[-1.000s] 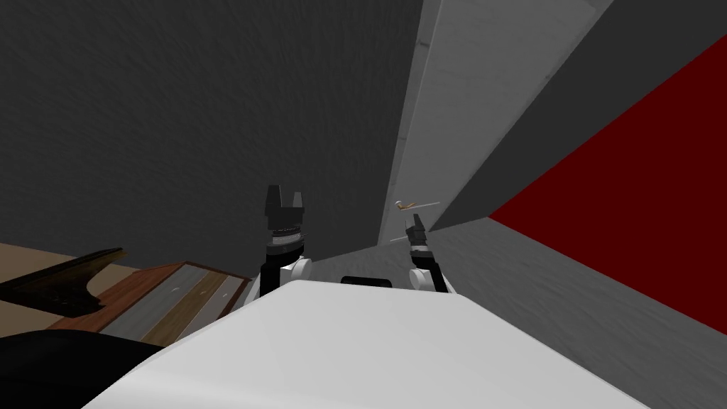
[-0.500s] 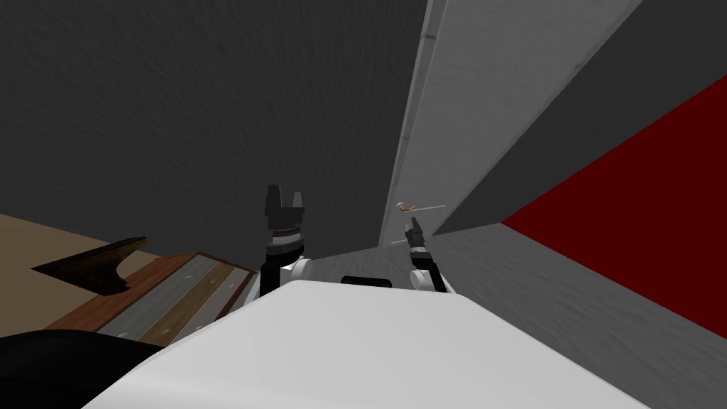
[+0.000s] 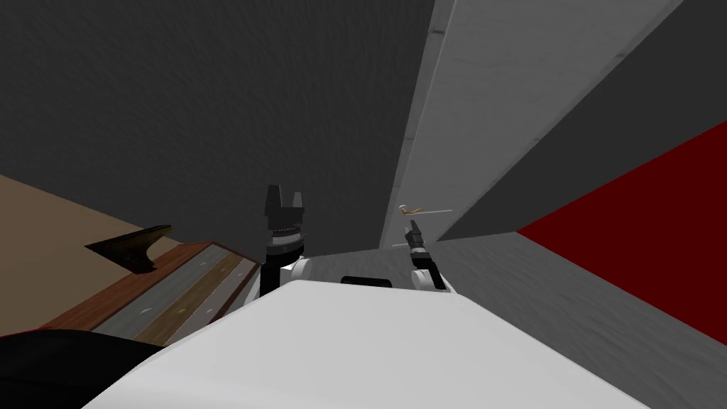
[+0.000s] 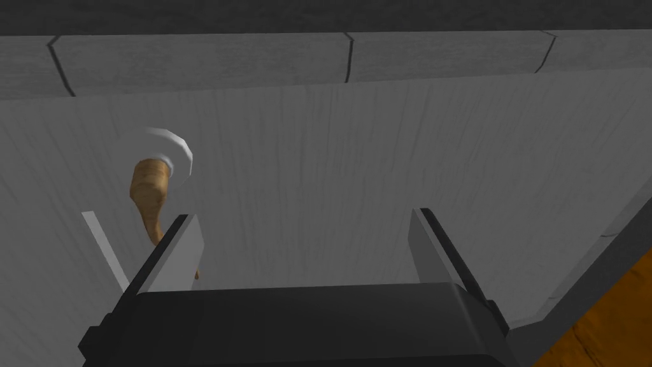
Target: Pull the door open
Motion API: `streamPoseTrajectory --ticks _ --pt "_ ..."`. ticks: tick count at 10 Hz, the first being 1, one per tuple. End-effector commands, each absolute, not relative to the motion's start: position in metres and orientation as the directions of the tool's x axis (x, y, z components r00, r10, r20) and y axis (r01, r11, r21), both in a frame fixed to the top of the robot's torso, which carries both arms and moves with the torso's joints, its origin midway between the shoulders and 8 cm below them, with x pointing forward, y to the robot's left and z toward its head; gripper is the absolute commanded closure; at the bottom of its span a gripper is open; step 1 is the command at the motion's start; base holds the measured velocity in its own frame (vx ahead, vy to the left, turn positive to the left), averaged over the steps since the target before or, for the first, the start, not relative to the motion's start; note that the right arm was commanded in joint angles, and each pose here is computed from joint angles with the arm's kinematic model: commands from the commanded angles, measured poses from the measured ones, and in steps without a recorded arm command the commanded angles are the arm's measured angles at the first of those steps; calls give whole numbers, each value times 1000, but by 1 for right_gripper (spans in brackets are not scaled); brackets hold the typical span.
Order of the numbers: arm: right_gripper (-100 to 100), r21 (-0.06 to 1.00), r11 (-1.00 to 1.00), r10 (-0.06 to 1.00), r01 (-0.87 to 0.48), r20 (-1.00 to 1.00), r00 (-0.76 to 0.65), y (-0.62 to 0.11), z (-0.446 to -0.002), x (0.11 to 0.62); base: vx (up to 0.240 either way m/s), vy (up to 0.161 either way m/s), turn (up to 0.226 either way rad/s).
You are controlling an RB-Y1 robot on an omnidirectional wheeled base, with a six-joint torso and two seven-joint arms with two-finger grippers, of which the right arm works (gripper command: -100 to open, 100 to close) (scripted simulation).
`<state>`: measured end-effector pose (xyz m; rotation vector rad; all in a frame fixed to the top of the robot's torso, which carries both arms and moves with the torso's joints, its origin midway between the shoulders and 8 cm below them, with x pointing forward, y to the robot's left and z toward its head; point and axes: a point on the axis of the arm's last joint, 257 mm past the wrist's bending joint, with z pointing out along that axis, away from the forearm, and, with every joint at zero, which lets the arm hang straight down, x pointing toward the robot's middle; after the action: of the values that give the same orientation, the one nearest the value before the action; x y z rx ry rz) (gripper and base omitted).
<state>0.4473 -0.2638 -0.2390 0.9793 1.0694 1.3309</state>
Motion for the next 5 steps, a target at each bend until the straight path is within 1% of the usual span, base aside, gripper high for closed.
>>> streamPoseTrajectory --ticks 1,2,3,5 --pt "-100 973 26 999 -228 -36 -41 -269 -250 447 16 -82 89" --pt "-100 978 28 999 -207 -37 -39 -275 -261 448 11 -75 118" --pt "-100 982 32 999 -187 -39 -35 -281 -271 450 14 -110 145" --pt "-100 988 40 999 -148 -45 -26 -295 -291 452 29 -119 211"
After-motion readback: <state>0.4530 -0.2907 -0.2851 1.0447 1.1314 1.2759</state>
